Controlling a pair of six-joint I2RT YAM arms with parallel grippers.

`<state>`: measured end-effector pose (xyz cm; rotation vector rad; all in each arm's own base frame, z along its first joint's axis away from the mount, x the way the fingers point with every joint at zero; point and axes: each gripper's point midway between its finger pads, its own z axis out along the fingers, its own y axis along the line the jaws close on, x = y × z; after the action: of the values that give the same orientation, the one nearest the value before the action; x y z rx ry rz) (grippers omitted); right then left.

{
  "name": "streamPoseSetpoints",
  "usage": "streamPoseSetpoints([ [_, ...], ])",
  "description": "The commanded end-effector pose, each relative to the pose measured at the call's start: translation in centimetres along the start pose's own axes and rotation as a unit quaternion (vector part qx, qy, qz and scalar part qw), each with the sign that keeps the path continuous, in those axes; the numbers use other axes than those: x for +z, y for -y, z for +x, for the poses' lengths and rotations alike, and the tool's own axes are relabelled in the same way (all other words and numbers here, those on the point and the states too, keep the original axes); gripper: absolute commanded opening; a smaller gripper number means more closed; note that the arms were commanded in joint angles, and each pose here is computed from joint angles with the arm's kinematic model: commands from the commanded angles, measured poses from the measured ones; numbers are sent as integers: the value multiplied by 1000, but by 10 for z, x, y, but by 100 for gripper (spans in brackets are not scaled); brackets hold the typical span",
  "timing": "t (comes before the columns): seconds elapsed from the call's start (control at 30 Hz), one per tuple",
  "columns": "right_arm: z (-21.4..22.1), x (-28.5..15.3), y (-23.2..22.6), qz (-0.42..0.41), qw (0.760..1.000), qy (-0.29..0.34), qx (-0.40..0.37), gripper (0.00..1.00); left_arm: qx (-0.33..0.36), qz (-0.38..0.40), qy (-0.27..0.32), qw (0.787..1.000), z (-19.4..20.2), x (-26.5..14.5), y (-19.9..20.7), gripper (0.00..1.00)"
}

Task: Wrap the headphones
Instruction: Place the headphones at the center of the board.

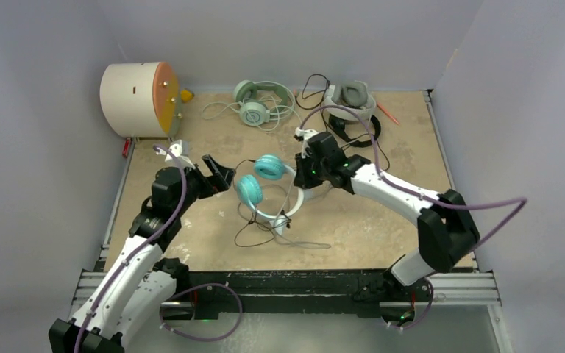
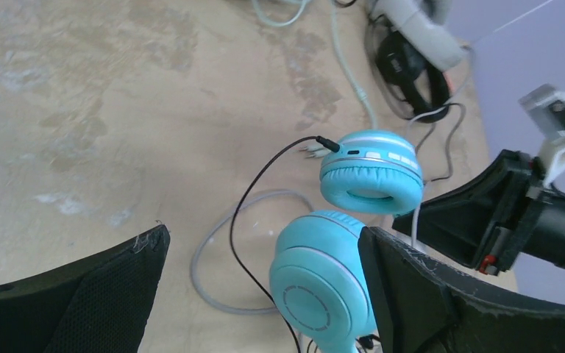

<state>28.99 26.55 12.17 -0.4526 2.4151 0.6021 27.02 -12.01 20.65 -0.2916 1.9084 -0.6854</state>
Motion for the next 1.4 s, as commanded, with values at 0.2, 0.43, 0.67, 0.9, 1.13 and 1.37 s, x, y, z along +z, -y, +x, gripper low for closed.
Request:
streamPoseSetpoints([
  [0.2,-35,16,-36,23,998,34,-56,39,9,-58,-47,997,19,14,-23,98],
  [0.43,-3,17,-60,69,997,14,-16,40,2,-48,-48,998,26,16,-24,97],
  [0.67,26,23,-41,197,978,5,64,41,-4,-59,-25,998,21,8,-29,96],
  [0.9,30,20,-7,279,958,-2,61,46,-5,-69,-14,998,18,5,-33,95],
  [1.13,8,26,14,267,958,6,100,46,-10,-63,-2,998,18,1,-33,95],
  [1.37,-11,45,17,254,959,11,123,46,-10,-56,24,998,9,-6,-31,95],
])
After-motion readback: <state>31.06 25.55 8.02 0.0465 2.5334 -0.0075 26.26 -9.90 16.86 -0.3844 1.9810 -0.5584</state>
